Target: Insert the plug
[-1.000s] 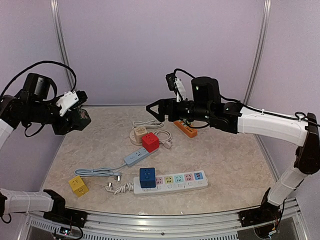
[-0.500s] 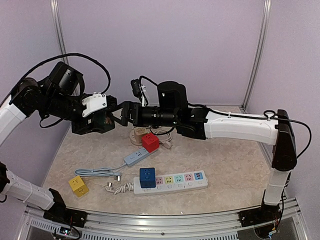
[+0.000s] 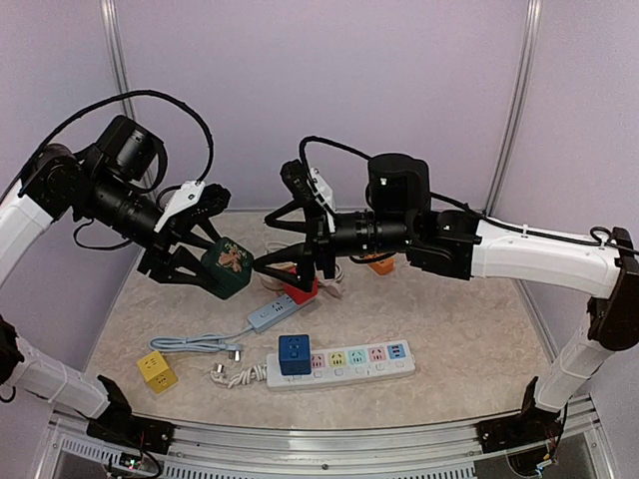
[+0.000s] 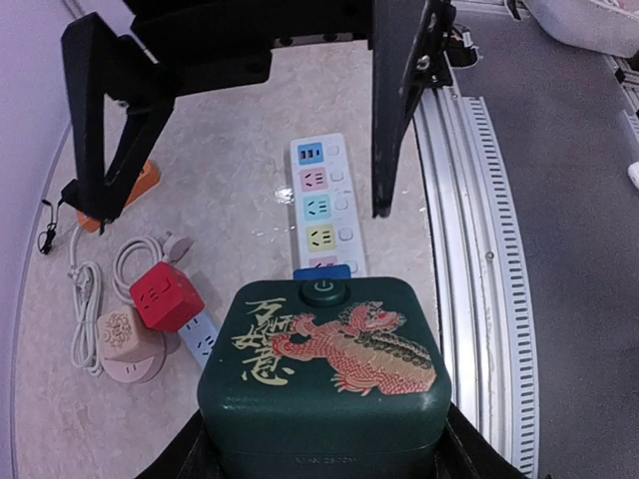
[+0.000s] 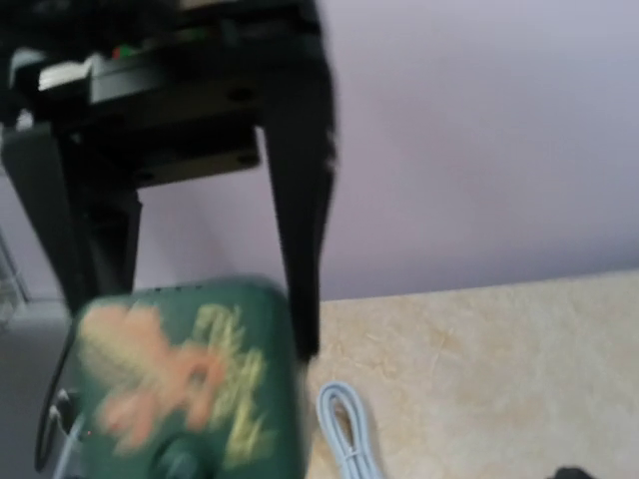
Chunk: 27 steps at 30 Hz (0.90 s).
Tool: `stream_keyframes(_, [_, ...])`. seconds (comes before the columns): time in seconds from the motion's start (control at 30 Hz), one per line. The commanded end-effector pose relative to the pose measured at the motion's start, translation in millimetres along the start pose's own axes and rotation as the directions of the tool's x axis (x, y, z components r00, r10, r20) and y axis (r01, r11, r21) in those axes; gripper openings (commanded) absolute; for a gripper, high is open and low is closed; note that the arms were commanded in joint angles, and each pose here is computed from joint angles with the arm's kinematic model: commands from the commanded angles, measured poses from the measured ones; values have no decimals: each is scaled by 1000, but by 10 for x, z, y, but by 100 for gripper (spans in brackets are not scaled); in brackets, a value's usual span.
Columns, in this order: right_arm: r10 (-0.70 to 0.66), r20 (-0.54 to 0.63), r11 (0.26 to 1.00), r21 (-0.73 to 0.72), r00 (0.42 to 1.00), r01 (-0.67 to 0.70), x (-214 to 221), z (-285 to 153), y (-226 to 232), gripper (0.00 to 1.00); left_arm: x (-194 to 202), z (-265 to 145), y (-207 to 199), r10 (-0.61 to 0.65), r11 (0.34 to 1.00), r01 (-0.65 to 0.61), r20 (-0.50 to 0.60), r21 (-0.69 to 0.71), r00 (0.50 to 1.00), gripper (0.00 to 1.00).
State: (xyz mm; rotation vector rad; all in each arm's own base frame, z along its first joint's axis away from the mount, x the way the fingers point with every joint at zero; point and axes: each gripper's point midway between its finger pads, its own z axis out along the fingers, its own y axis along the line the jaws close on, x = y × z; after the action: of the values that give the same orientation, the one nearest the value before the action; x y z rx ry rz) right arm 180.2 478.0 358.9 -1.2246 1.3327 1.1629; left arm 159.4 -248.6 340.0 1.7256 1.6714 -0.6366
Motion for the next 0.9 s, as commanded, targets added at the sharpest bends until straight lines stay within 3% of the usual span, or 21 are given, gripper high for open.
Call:
stream_keyframes(0.0, [-157,-118,983,-111,981,144,282,198,242,100,-202,26,-213,1,993,-8,64,121,998,0])
stream_keyframes(0.2, [-163,-80,979,-136,983,151,209,308,384,100,-171,63,-203,3,992,-9,49,123,999,0])
stream_keyframes(0.4, [-80,-114,993,-93,990,70,233,465,276,99,-213,72,-167,0,993,-7,57,114,998,0])
stream_keyframes(0.5, [-54,-125,995,-87,991,43,274,531,241,94,-210,83,-158,1,994,-7,51,110,999,0])
stream_keyframes(0.6, [-35,-125,994,-109,992,22,249,574,269,79,-199,91,-156,0,994,-5,46,109,999,0])
stream_keyframes(0.83, [-1,-117,987,-162,993,-18,189,578,357,24,-170,123,-148,-4,994,1,34,109,999,0])
stream_keyframes(0.87, [9,-115,986,-167,993,-29,180,575,367,10,-167,129,-148,-7,994,3,33,111,999,0])
